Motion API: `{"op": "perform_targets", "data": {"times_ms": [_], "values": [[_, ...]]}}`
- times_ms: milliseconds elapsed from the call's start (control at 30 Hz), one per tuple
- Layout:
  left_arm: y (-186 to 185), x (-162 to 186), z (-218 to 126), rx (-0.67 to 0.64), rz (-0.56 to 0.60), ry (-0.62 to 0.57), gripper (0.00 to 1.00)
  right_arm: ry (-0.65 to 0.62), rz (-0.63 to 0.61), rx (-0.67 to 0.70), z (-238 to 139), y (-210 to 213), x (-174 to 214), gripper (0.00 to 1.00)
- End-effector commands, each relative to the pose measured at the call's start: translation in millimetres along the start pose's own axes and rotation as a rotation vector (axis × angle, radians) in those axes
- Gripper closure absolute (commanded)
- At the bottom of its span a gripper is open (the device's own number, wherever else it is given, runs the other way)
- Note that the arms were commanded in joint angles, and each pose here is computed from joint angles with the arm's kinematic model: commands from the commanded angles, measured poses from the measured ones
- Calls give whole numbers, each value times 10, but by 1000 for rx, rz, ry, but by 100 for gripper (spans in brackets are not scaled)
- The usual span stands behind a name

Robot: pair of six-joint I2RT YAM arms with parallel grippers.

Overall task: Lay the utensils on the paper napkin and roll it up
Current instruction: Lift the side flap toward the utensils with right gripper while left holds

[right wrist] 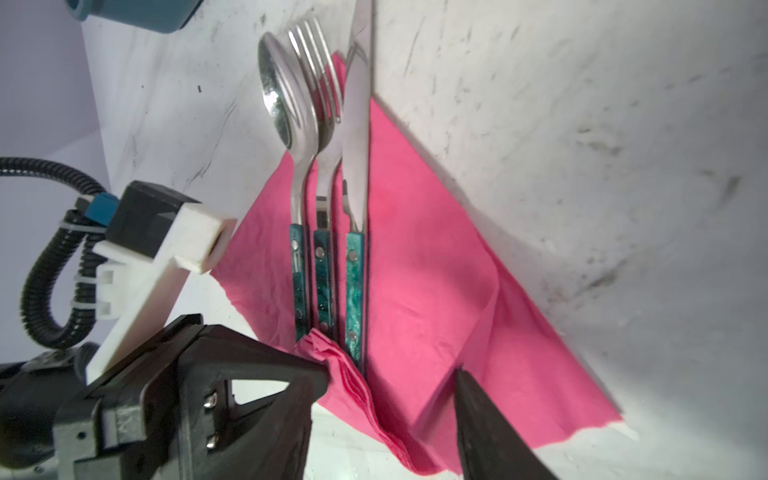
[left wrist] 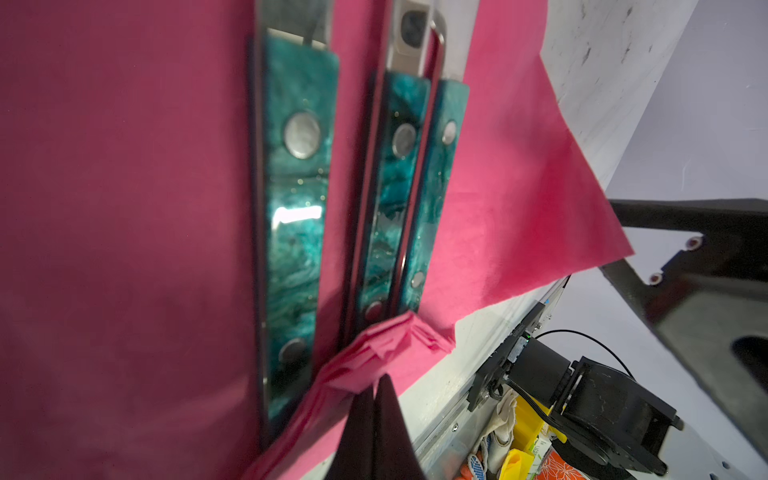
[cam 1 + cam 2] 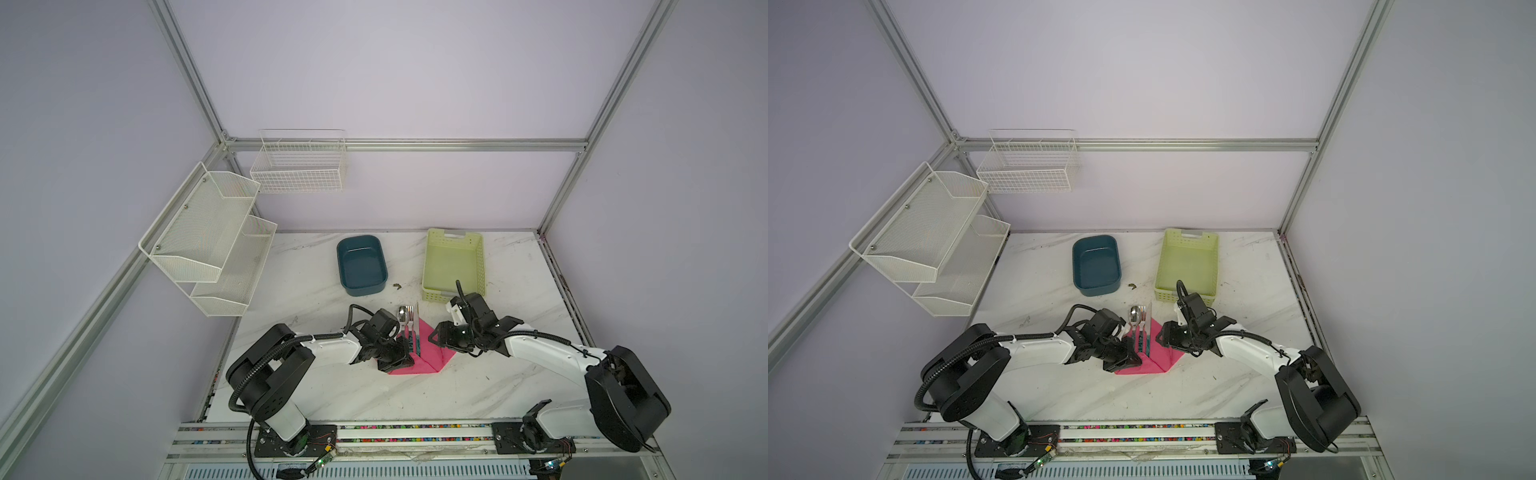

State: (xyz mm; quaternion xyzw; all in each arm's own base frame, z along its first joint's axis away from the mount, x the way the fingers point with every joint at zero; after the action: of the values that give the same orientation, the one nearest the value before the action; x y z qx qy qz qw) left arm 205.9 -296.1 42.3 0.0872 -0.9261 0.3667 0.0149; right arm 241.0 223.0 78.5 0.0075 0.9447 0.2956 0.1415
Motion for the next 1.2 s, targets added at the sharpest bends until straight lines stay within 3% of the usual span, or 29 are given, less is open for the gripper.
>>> {"op": "perform_targets", "data": {"times_ms": [0, 133, 367, 633, 967, 1167], "values": [[-208, -111, -36, 27, 38, -20, 100, -28, 41, 163, -49, -293, -19, 43], [-190, -106, -36, 22, 37, -18, 100, -25, 39, 313, -74, -547, -2, 43], [-192, -108, -29, 22, 38, -18, 100, 34, 46, 317, -36, -597, 125, 43], [-192, -104, -27, 23, 38, -15, 100, 198, 51, 144, 247, -468, 435, 48], [-197, -118, -11, 22, 35, -12, 100, 62, 49, -154, 220, 59, 112, 48], [-209, -128, -8, 23, 36, -14, 100, -42, 14, -154, 91, 19, -109, 48]]}}
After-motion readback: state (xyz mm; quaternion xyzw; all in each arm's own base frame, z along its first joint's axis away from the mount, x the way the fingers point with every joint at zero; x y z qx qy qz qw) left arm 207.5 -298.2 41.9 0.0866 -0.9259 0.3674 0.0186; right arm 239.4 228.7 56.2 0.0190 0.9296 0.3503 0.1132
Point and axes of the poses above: each gripper's point midway between its finger pads, its own z axis out along the fingers, its own y axis along the line the jaws close on, x = y × z, the point moved 1 cm from there along -z, back along the fingers, and after that the axes turned 3 degrees about -z, right-handed, at the moved point
